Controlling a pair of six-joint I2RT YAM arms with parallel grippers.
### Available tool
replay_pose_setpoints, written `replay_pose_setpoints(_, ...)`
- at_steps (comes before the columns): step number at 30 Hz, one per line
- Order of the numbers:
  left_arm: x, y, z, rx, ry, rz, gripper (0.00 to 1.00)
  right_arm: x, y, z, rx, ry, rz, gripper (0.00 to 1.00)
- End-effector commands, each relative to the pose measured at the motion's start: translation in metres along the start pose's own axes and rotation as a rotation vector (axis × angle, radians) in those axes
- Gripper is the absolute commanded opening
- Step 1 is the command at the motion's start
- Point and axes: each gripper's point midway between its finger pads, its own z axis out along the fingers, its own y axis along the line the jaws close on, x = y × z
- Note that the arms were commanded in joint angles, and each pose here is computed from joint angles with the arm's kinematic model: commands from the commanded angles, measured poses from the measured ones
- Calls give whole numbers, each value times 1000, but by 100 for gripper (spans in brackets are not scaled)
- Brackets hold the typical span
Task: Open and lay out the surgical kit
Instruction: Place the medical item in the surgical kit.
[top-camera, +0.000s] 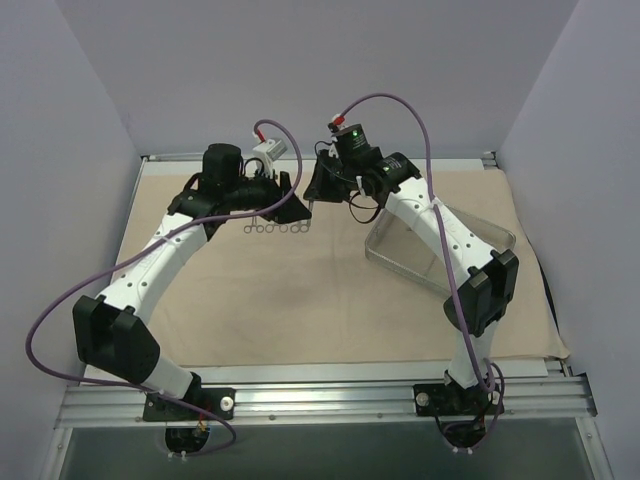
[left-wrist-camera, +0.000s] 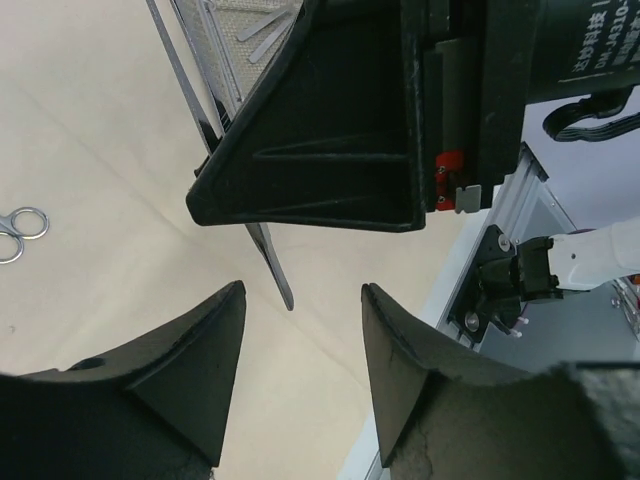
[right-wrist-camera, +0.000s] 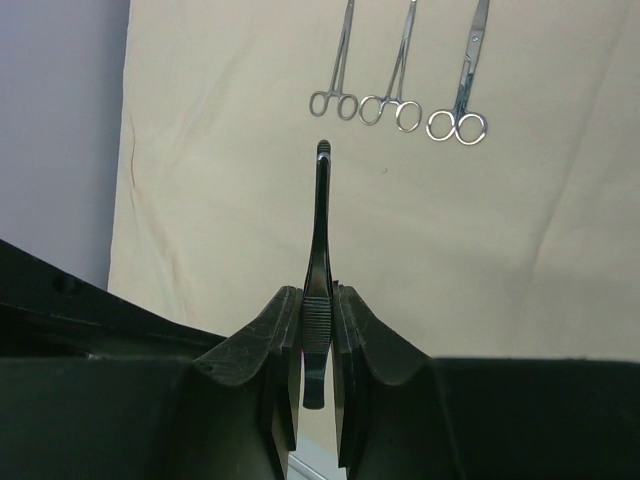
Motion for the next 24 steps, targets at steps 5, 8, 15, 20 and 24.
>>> replay_pose_setpoints(5,-11,-7,6,26,-4,12,49,-23,9,-23,-9,-88,-53,0)
replay_pose_setpoints(8,-6,-3,9,16,13,6,48,-24,13,-23,-26,-89,-44,0)
replay_pose_setpoints(15,-6,5,20,-7,20,-3,49,-22,20,-21,-57,-78,-38,0)
replay_pose_setpoints(20,-10,8,27,-1,12,-11,47,-23,24,-20,-75,-78,-31,0)
replay_pose_setpoints(24,-11,10,33,12,21,-27,7,-21,24,-16,-74,-66,-28,0)
